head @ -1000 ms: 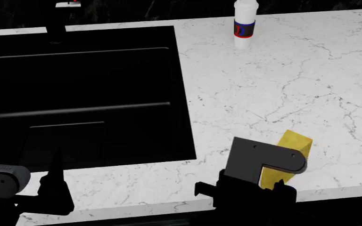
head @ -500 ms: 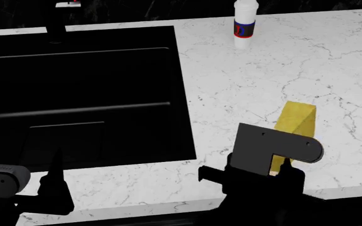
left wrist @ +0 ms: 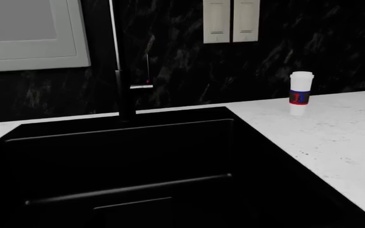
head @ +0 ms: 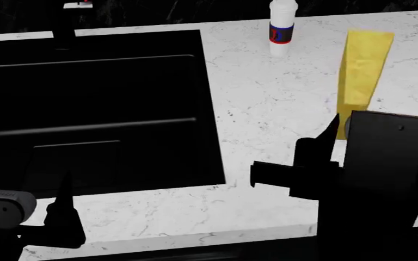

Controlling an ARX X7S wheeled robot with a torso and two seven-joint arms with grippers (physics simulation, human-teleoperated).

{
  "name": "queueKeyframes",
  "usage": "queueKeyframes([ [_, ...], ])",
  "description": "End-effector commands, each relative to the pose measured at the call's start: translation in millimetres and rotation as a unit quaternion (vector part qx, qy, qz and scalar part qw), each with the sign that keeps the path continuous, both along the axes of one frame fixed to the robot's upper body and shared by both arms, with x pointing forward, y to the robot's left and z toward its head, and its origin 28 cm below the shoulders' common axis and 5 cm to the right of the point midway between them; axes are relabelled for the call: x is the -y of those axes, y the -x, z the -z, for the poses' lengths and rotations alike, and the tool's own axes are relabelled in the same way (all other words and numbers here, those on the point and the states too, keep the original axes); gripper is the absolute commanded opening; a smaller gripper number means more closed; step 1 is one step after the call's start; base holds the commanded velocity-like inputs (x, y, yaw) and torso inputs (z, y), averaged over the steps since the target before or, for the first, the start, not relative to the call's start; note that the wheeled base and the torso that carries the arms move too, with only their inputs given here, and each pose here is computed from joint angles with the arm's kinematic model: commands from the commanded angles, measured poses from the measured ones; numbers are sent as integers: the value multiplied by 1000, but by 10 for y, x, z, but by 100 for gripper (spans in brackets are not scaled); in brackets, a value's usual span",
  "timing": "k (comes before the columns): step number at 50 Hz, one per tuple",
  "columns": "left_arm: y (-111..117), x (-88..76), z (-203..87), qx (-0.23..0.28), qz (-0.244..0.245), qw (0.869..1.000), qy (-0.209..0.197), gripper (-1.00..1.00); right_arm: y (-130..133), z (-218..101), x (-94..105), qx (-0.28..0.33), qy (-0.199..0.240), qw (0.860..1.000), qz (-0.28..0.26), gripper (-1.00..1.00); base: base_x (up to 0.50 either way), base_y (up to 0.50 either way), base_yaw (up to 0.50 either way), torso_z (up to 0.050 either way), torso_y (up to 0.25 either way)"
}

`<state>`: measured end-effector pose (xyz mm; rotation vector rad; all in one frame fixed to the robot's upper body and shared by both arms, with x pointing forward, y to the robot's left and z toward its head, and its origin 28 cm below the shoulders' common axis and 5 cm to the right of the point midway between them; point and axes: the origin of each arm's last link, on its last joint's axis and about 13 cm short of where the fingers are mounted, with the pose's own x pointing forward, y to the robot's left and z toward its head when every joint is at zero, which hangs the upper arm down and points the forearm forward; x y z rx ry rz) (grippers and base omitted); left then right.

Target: Pick up the wedge of cheese and place it on the slice of bread to prepare a simple cheese on bread dish.

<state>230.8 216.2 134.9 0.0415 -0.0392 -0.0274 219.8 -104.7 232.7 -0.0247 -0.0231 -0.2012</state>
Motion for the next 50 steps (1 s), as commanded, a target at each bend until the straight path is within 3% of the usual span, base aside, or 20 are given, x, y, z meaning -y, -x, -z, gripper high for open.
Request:
queueKeyframes([
  [1, -6, 4, -3, -1, -2, 1000, -1, 100, 198, -54, 163, 42, 13, 999, -27, -100, -42, -306, 0, 0, 0],
  [32, -4, 6, 6, 1, 0, 1000, -3, 100, 110, 3, 201, 42, 46, 997, -35, -100, -36, -498, 0, 0, 0],
  [50, -1, 11, 5, 1, 0, 1000, -5, 100, 122, 36, 209, 45, 52, 997, -42, -100, 263, -396, 0, 0, 1],
])
